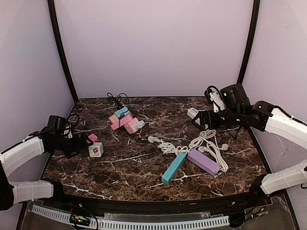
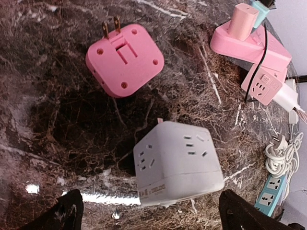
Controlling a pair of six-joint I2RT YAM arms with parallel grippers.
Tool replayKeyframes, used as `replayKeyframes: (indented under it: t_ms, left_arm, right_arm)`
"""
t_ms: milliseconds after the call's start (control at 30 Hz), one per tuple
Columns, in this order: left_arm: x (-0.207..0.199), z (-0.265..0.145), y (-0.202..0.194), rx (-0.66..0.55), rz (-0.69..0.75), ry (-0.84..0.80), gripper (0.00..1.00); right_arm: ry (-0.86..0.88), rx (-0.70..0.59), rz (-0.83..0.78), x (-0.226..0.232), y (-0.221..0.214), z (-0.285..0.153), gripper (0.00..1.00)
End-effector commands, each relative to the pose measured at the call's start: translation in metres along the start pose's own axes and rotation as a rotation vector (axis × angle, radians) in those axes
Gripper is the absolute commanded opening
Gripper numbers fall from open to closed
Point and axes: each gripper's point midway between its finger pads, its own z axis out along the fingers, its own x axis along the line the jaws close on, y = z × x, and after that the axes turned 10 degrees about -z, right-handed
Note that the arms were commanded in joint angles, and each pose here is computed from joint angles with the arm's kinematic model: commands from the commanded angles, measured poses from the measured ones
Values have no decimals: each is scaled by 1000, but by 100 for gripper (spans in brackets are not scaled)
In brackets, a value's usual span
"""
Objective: Pull the plug off the socket
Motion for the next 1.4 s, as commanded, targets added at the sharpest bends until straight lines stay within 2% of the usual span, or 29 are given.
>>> replayKeyframes:
  t_ms: [0,233,367,533,700,733,867,1000,1133,1367]
  left_arm:
    - [-22,-29,20,-59,116,-9,99]
    - [-86,-48,30,0,261,-214,99]
    - [-112,-55,38,27,379,-267,98]
    - [-127,-62,48,-17,518,-291,98]
    - [-120,-51,44,-21,559,-294,98]
    - [-116,-46,40,-12,558,-299,98]
    - [-105,-33,23,22,539,-330,98]
    - [-107,-37,23,5,541,-351,98]
    - [-112,-36,24,-10,512,-385,99]
    - [-111,-31,20,23,496,-398,99]
  right_arm:
    - [55,-59,-78,32,26,6,95]
    - [172,-17,-203,89,46,50,95]
    - [238,20,-274,121,53,82,95]
    - [285,52,-323,150,57,120,95]
    - [312,63,-372,166,63,152,95]
    - [315,58,-383,169,68,158,94]
    - [283,100,-438,168,62,185,78]
    - [221,141,-481,158,51,206,74]
    - [178,174,-512,149,41,222,58]
    - [138,209,-527,136,31,238,57]
